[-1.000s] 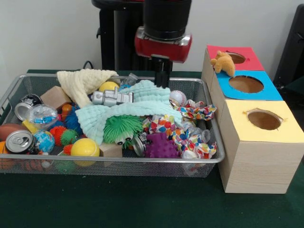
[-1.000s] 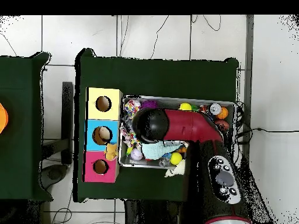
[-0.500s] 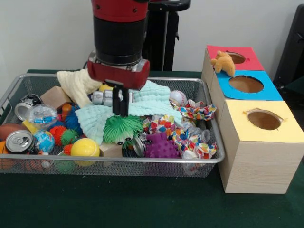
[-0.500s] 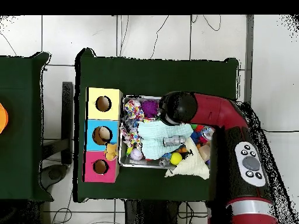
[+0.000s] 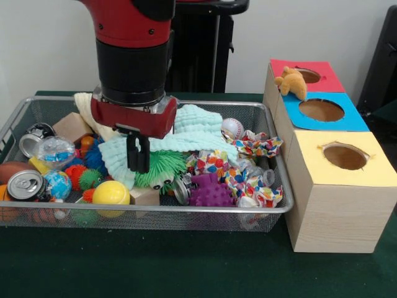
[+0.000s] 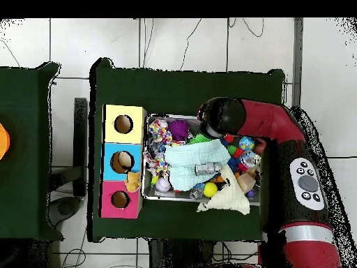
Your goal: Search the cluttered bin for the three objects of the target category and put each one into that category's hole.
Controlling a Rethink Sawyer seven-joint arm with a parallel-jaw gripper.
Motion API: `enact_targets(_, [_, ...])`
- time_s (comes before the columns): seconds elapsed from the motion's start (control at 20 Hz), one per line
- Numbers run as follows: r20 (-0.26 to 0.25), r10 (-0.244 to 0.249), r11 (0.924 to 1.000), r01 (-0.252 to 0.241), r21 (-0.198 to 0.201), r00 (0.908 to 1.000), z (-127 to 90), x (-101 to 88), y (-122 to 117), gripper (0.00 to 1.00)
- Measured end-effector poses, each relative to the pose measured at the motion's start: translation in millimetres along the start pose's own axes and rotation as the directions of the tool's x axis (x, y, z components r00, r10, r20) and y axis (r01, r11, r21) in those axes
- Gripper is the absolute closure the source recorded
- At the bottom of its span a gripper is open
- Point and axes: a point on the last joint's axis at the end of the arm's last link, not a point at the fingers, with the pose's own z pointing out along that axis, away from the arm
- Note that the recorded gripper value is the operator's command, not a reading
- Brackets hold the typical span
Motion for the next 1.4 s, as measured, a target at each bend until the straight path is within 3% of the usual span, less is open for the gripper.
enact_targets(0.35, [-0.05,-0.075,0.9971,0.075,-0.016,0.9959,-1.2,-12.5,-5.7,1.0])
enact_targets(0.6, [-0.072,-0.179,0.9836,0.176,-0.038,0.9812,-4.8,-23.5,-26.8,1.0])
enact_targets(0.65, [-0.07,-0.21,0.9771,0.207,-0.049,0.9752,-6.1,-27.5,-37.5,1.0])
enact_targets(0.85, [-0.061,-0.239,0.9704,0.235,-0.054,0.9692,-7.2,-32.7,-54.2,1.0])
enact_targets(0.9, [-0.056,-0.252,0.967,0.249,-0.056,0.9662,-7.5,-36.5,-71.9,0.0])
enact_targets(1.4, [-0.055,-0.258,0.9659,0.256,-0.038,0.9645,-5.4,-37.5,-89.6,0.0])
